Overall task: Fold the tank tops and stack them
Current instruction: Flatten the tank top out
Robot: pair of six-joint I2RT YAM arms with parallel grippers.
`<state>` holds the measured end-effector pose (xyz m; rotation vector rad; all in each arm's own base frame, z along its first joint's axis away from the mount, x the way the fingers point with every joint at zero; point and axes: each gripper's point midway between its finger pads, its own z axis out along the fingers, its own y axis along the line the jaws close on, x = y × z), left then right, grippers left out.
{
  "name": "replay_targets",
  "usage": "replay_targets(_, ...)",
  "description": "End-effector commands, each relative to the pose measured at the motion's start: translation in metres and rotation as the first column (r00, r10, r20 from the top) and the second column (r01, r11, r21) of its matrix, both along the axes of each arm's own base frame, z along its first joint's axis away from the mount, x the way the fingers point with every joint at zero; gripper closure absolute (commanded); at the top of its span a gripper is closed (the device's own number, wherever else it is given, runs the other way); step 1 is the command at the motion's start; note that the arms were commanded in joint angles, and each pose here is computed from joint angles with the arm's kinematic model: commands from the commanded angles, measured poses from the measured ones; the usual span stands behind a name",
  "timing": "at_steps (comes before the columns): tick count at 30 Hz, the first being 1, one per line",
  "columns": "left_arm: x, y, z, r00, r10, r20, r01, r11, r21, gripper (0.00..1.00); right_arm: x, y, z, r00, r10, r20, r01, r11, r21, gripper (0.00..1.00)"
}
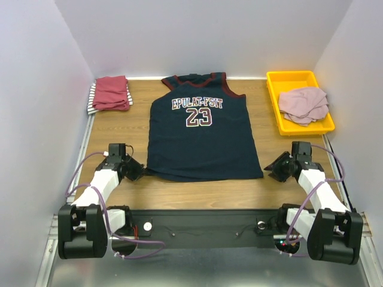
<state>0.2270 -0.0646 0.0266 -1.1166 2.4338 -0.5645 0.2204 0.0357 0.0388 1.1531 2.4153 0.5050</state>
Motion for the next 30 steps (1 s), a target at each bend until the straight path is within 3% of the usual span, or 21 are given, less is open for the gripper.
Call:
replay_targets(1, 0.003, -0.004, 0.015, 0.998, -0.054, 0.007, 0.054, 0.999, -0.003, 0.79, 0.006, -0.011, 0.019, 1.0, -0.012, 0.02, 0.013, 0.998, -0.054, 0.54)
replay_targets(4, -0.001, -0.01, 0.02, 0.997, -0.08, 0.019, 0.08, 0.996, -0.033, 0.54, 0.009, -0.013, 0.029, 0.999, -0.013, 0.044, 0.015, 0.998, -0.062, 0.43)
replay_targets(5, -0.003, -0.01, 0.021, 0.996, -0.083, 0.015, 0.084, 0.996, -0.033, 0.4, 0.012, -0.014, 0.035, 0.998, -0.01, 0.059, 0.014, 0.997, -0.069, 0.41)
replay_targets(9, -0.004, -0.008, 0.033, 0.994, -0.103, 0.03, 0.103, 0.995, -0.012, 0.31, 0.016, -0.011, 0.043, 0.996, 0.017, 0.083, -0.012, 0.998, -0.061, 0.41)
replay_targets(16, 0.017, 0.011, 0.086, 0.982, -0.095, 0.161, 0.076, 0.99, 0.121, 0.31, 0.02, -0.003, 0.053, 0.988, 0.066, 0.137, -0.056, 0.996, -0.075, 0.51)
replay_targets(19, 0.034, 0.019, 0.122, 0.959, -0.112, 0.261, 0.064, 0.98, 0.187, 0.34, 0.023, 0.009, 0.056, 0.983, 0.098, 0.157, -0.092, 0.995, -0.047, 0.58)
replay_targets(22, 0.046, 0.008, 0.123, 0.944, -0.148, 0.295, 0.106, 0.983, 0.152, 0.52, 0.028, 0.03, 0.051, 0.978, 0.143, 0.153, -0.14, 0.99, -0.03, 0.63)
replay_targets(23, 0.052, -0.008, 0.118, 0.933, -0.191, 0.306, 0.158, 0.979, 0.132, 0.67, 0.033, 0.035, 0.051, 0.977, 0.139, 0.163, -0.135, 0.99, -0.031, 0.63)
replay_targets(26, 0.053, -0.04, 0.097, 0.924, -0.255, 0.285, 0.235, 0.967, 0.103, 0.91, 0.036, 0.054, 0.039, 0.976, 0.166, 0.142, -0.162, 0.986, -0.039, 0.65)
replay_targets(30, 0.043, -0.061, 0.059, 0.942, -0.271, 0.2, 0.261, 0.962, 0.076, 1.0, 0.03, 0.047, 0.016, 0.988, 0.127, 0.084, -0.122, 0.991, -0.062, 0.68)
